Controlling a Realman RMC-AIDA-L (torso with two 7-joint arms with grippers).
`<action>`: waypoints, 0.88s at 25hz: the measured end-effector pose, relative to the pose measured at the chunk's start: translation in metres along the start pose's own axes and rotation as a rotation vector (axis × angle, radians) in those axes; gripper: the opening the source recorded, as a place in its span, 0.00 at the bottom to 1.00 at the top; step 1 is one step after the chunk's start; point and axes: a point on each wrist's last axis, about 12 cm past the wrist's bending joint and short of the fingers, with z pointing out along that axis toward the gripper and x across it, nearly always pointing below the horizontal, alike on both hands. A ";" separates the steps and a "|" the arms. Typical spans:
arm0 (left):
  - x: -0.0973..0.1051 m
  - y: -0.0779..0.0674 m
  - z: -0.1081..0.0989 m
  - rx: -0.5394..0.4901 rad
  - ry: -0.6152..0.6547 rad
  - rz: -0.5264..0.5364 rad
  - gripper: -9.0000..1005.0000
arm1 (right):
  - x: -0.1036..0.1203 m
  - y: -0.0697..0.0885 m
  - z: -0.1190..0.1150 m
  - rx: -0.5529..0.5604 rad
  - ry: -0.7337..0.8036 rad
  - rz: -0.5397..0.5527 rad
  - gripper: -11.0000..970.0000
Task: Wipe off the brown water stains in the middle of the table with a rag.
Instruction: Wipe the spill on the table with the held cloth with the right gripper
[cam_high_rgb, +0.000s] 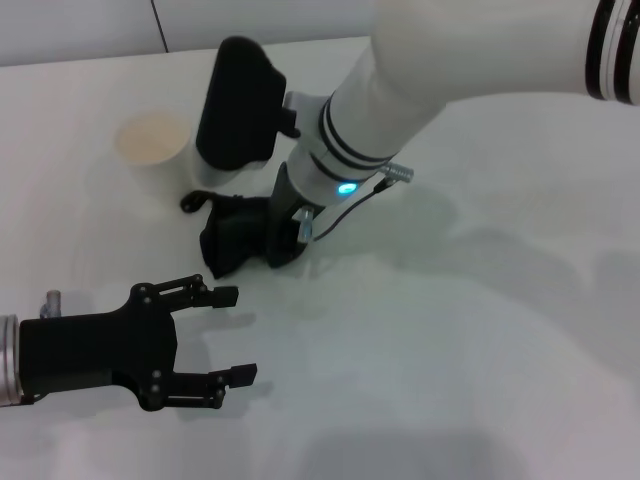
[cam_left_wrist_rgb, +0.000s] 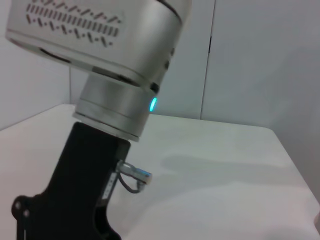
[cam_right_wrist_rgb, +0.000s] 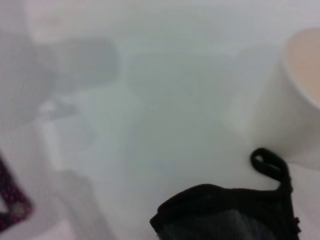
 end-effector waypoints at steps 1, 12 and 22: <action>0.000 0.000 0.000 0.000 0.000 0.000 0.86 | -0.001 0.005 0.001 -0.013 -0.001 -0.014 0.11; 0.000 0.002 0.001 -0.004 0.005 0.003 0.86 | -0.001 0.021 0.006 -0.056 0.009 -0.051 0.11; -0.001 0.002 0.001 -0.003 0.005 0.004 0.86 | 0.008 0.003 0.008 -0.003 0.025 0.001 0.11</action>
